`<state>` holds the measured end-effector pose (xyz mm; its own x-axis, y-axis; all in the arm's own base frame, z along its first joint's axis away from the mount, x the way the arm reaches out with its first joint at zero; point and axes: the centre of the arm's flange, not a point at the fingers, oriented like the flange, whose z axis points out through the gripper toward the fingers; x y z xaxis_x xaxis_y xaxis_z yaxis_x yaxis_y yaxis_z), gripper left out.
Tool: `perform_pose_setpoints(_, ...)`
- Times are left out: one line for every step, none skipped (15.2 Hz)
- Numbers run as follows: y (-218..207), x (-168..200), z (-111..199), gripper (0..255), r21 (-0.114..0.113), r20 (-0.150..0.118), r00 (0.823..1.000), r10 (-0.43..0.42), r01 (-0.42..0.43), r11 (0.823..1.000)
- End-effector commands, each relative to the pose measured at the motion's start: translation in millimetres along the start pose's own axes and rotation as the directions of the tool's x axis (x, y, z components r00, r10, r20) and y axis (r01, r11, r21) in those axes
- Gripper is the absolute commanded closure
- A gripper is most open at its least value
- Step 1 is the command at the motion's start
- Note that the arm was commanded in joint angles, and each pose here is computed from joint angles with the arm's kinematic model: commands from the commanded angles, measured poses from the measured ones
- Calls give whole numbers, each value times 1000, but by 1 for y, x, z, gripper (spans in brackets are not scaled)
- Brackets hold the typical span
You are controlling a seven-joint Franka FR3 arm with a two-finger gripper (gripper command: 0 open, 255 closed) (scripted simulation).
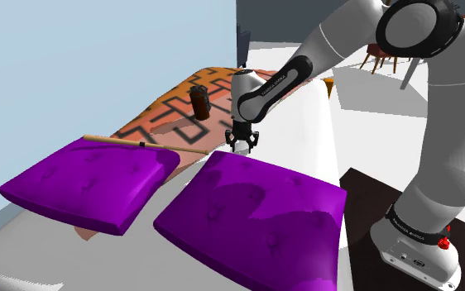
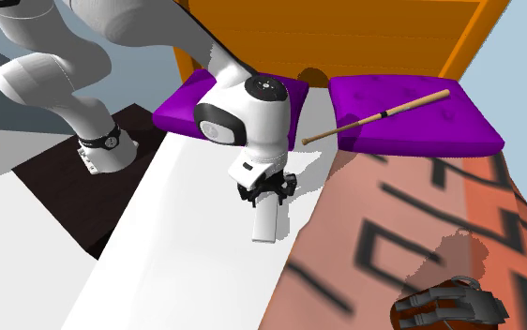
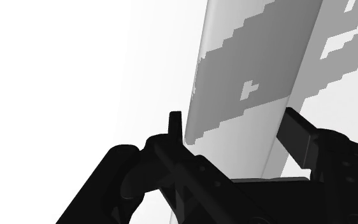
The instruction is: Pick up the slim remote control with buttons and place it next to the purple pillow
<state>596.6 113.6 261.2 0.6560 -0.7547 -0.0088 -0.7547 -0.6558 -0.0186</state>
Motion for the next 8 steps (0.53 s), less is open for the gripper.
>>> perform_pose_setpoints(0, 0, 0, 255, 0, 0, 1000, 0, 0, 1000)
perform_pose_setpoints(0, 0, 0, 255, 0, 0, 1000, 0, 0, 1000)
perform_pose_setpoints(0, 0, 0, 255, 0, 0, 1000, 0, 0, 1000)
perform_pose_setpoints(0, 0, 0, 255, 0, 0, 1000, 0, 0, 1000)
perform_pose_setpoints(0, 0, 0, 255, 0, 0, 1000, 0, 0, 1000)
perform_pose_setpoints(0, 0, 0, 255, 0, 0, 1000, 0, 0, 1000)
perform_pose_setpoints(0, 0, 0, 255, 0, 0, 1000, 0, 0, 1000)
perform_pose_setpoints(0, 0, -5, 255, 0, 0, 1000, 0, 0, 1000)
